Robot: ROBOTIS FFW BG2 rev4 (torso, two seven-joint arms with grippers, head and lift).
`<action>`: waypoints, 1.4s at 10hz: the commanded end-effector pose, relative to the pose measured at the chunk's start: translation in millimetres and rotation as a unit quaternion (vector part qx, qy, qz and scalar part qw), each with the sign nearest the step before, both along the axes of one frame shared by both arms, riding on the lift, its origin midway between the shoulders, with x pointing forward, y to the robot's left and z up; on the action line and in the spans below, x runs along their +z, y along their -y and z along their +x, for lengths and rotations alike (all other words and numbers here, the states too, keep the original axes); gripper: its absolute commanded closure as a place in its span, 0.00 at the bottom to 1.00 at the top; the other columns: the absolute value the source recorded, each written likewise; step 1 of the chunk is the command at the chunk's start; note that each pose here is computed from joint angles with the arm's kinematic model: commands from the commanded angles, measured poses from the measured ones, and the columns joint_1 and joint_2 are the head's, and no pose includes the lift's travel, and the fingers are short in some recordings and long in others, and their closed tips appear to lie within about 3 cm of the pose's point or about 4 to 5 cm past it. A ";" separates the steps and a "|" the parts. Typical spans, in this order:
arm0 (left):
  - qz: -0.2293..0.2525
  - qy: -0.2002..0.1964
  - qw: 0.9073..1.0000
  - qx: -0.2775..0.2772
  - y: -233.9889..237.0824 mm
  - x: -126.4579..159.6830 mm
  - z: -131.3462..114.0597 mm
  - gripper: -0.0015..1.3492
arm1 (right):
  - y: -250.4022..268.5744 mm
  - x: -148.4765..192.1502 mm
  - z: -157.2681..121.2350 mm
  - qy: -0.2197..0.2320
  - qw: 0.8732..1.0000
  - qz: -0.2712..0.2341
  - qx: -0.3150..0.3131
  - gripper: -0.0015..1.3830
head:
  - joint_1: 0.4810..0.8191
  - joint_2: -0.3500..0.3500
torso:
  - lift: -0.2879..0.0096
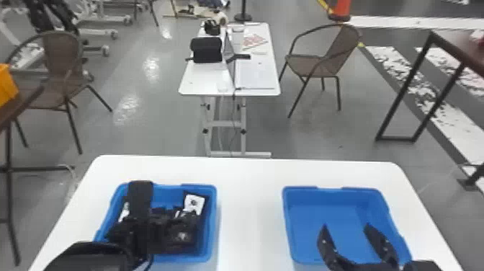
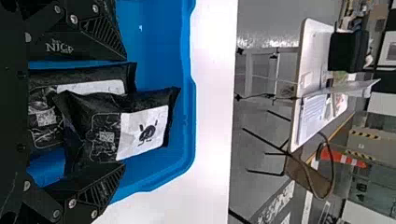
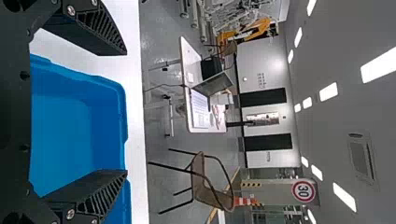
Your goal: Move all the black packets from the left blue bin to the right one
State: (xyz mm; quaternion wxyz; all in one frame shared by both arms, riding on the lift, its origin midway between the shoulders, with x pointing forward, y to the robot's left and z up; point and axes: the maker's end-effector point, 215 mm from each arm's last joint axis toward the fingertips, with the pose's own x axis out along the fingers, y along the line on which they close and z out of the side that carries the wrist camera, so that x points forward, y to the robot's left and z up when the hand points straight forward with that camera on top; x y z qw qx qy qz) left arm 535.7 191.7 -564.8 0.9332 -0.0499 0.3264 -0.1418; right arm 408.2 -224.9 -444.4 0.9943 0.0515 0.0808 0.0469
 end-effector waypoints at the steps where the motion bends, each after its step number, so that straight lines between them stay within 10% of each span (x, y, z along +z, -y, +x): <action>1: -0.015 -0.028 0.999 -0.024 8.0 -12.7 4.9 0.16 | -1.7 0.2 1.8 0.001 1.000 0.003 0.002 0.09 | 0.63 0.44 | 0.97; 3: -0.034 -0.065 0.994 -0.079 24.4 -32.9 -1.6 0.23 | -6.8 -2.1 2.8 -0.001 1.000 0.008 0.006 0.09 | 0.63 0.42 | 0.97; 5: -0.039 -0.067 0.994 -0.081 21.7 -37.3 -6.6 0.73 | -8.1 -3.0 3.4 -0.001 1.000 0.011 0.007 0.09 | 0.63 0.41 | 0.97; 6: -0.047 -0.051 0.994 -0.079 19.9 -32.3 -4.5 0.83 | -7.7 -3.6 2.7 -0.002 1.000 0.012 0.007 0.09 | 0.63 0.42 | 0.97; 10: -0.077 0.024 0.991 -0.103 -1.0 31.0 -17.9 0.84 | -9.2 -2.1 3.4 0.000 1.000 0.019 0.008 0.09 | 0.63 0.44 | 0.97; 14: -0.130 0.096 0.946 -0.283 59.2 98.4 -47.8 0.84 | -35.7 9.1 27.7 0.007 0.994 0.079 0.071 0.10 | 0.63 0.42 | 0.97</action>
